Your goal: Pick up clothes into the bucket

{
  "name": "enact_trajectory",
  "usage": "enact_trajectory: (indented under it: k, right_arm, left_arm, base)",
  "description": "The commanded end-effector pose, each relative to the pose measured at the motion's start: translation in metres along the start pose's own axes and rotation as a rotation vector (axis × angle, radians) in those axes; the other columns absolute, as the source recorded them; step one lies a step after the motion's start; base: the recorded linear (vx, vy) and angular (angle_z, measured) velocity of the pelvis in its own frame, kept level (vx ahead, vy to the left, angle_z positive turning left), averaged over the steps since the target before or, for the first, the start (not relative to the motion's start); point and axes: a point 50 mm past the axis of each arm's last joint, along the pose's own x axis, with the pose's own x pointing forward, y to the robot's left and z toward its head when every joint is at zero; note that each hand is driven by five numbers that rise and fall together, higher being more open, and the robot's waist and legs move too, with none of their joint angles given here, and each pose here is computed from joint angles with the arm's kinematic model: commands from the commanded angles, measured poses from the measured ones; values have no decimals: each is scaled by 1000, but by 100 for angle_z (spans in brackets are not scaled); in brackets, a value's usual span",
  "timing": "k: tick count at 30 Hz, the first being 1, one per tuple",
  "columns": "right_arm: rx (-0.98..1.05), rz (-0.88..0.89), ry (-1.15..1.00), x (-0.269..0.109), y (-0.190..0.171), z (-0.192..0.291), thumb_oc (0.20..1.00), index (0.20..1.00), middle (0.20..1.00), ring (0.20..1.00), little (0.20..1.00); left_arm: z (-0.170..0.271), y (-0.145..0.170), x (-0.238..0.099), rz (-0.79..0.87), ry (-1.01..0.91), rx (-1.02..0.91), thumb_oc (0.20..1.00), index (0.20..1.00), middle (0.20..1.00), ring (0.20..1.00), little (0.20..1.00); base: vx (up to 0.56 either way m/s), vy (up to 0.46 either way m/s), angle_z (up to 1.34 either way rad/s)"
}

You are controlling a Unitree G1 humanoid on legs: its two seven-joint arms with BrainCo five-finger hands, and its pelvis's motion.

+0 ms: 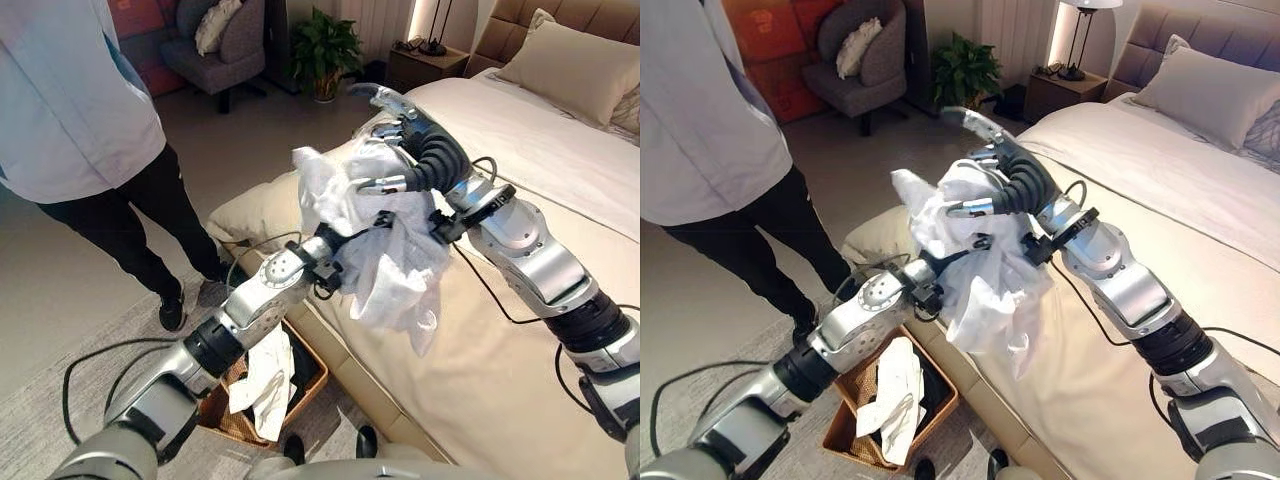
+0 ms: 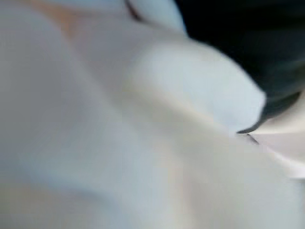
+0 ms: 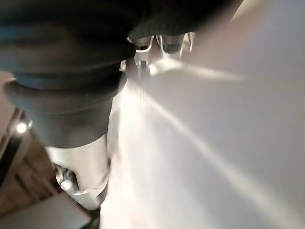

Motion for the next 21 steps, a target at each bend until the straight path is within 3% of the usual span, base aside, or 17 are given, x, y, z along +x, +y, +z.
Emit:
enact_trajectory:
  k: [1, 9, 13, 14, 17, 18, 19, 20, 21]
  right_arm:
    - [-6, -147, -167, -8, -18, 28, 1000, 1000, 1000, 1000, 1000]
    - [36, -401, 107, -72, -41, -29, 1000, 1000, 1000, 1000, 1000]
    - [46, -506, 260, -106, -39, -60, 1000, 1000, 1000, 1000, 1000]
    - [53, -583, 472, -146, -28, -97, 1000, 1000, 1000, 1000, 1000]
    - [77, -610, 740, -199, 1, -134, 1000, 1000, 1000, 1000, 1000]
    - [77, -610, 739, -198, 1, -135, 1000, 1000, 1000, 1000, 1000]
    - [7, -578, 914, -231, 19, -150, 1000, 1000, 1000, 1000, 1000]
    - [7, -578, 913, -231, 19, -151, 1000, 1000, 1000, 1000, 1000]
    - [56, -535, 1050, -258, 41, -163, 1000, 1000, 1000, 1000, 1000]
  left_arm:
    - [30, 28, -15, 107, -142, 3, 200, 200, 200, 200, 200]
    - [37, 105, -115, 565, -197, 112, 200, 200, 200, 200, 200]
    - [44, 120, -143, 703, -204, 245, 200, 200, 200, 200, 200]
    - [52, 130, -162, 812, -212, 349, 200, 200, 200, 200, 200]
    - [67, 136, -178, 898, -242, 465, 200, 200, 200, 200, 200]
    - [67, 136, -178, 898, -243, 466, 200, 200, 200, 200, 200]
    - [74, 139, -186, 950, -260, 532, 200, 200, 200, 200, 200]
    - [75, 139, -186, 950, -260, 533, 200, 200, 200, 200, 200]
    - [73, 141, -192, 994, -250, 570, 200, 200, 200, 200, 200]
  base:
    - [0, 0, 0]
    - [0, 0, 0]
    - [-20, 6, 1]
    - [-120, 35, 1]
    - [-119, 27, 0]
    - [-145, 28, 3]
    - [-109, 18, 3]
    - [-174, 36, 2]
    - [-93, 24, 1]
